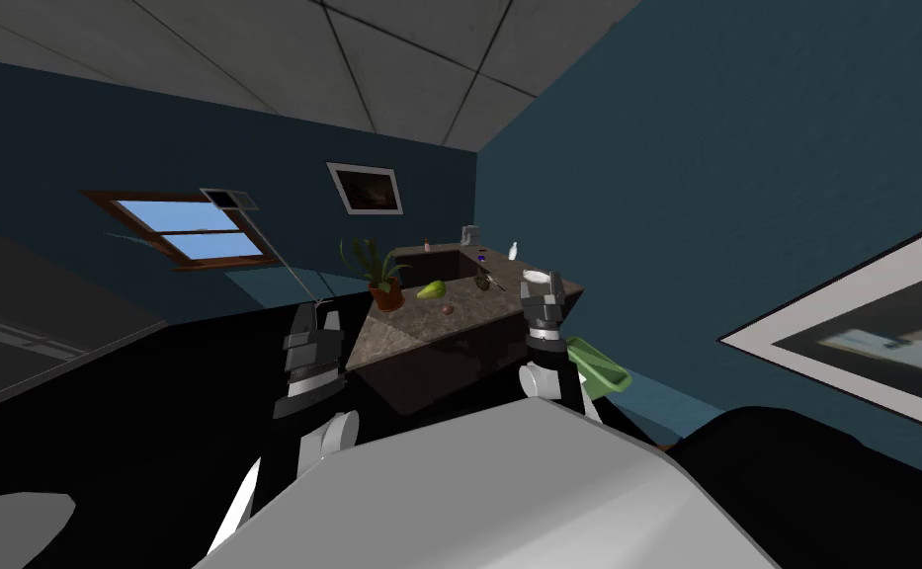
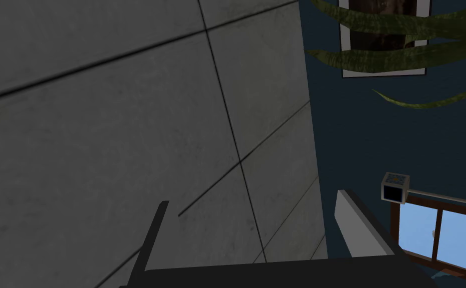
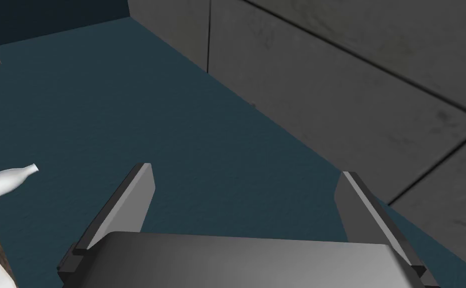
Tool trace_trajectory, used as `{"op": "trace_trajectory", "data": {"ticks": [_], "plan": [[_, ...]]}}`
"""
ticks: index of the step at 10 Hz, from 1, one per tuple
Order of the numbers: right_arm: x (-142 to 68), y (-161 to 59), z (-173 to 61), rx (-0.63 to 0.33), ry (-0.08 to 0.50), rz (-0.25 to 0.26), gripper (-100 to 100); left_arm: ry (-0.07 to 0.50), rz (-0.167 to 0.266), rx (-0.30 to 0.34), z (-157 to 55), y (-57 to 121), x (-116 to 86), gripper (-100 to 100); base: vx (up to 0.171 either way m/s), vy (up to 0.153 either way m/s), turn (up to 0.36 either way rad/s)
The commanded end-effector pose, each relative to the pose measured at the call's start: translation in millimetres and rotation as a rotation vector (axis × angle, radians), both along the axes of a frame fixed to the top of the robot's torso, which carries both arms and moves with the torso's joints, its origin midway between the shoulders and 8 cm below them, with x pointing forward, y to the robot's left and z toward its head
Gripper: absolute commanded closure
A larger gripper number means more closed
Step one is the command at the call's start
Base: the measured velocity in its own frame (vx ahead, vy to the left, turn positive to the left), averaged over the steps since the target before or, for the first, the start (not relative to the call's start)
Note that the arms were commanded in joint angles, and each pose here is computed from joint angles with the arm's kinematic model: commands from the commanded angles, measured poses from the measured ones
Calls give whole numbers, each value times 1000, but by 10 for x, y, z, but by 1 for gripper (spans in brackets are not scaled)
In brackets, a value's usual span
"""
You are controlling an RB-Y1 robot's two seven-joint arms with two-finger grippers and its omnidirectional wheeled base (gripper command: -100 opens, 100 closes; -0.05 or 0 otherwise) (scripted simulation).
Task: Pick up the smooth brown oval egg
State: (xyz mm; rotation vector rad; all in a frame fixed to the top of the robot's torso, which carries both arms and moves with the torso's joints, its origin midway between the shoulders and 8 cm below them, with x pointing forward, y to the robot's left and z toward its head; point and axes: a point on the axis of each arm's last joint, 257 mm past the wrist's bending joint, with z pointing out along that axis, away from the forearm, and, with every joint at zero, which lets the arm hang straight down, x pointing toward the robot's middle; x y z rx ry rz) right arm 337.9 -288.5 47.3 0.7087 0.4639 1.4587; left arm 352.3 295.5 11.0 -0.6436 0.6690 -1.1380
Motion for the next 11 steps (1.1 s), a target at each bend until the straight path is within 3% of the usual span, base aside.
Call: {"op": "trace_trajectory", "data": {"ticks": [1,3,4,6,7,11], "plan": [[48,34,-79,-44,27,11,-100,0,0,0,0,0,0,0,-26,21,-24],[141,54,-269,-108,83,16,-100,0,0,0,0,0,0,0,-71,55,-47],[143,63,-269,-116,84,20,-100,0,0,0,0,0,0,0,-66,57,-16],[256,53,-555,-193,161,18,-100,0,0,0,0,0,0,0,-91,75,-38],[257,59,-555,-201,162,21,-100,0,0,0,0,-1,0,0,-75,81,-25],[414,-31,-1098,-349,300,5,-100,0,0,0,0,-1,0,0,-84,80,-24]]}}
